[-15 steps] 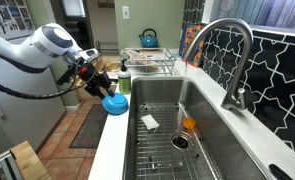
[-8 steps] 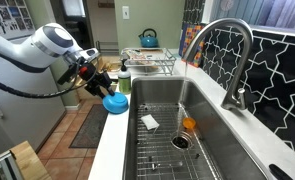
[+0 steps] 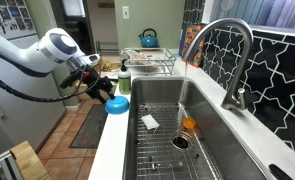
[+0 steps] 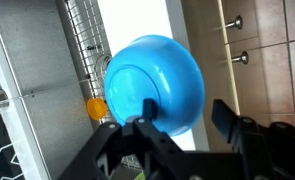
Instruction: Pick up the upside down positioned blue bowl and rinse it under the running tap before putting it down in its original position
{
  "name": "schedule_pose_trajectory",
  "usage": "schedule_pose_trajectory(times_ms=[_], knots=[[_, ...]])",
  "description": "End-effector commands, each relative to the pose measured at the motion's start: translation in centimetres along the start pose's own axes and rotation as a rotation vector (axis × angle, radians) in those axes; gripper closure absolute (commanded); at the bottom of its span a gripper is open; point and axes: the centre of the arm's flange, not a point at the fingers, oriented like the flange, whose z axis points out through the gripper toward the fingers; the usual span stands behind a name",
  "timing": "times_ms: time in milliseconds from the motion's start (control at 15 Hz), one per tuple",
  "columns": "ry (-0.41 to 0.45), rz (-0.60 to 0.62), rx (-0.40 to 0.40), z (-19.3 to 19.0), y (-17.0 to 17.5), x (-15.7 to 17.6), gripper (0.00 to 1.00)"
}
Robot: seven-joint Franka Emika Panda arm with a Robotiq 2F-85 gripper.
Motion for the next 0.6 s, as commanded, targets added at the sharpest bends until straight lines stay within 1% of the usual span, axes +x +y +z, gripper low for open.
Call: schedule_pose_trajectory(times_ms=[0,67,133,200,467,533], knots=[[0.047,0.021,0.04,-0.3,-0.2,-0.3,0.08],[0.056,0.023,0.05,-0.7,0.0,-0.3,0.08],[0.061,0.031,0.063,-1.2,0.3,-0.4,0.03],[0.07,0.035,0.075,-1.5,0.5,-0.4,0.0],[0.072,0.073,0.146,-3.6,2.5,-0.7,0.0],[0.055,0.118,0.162,-4.3,3.4,-0.6,0.0]])
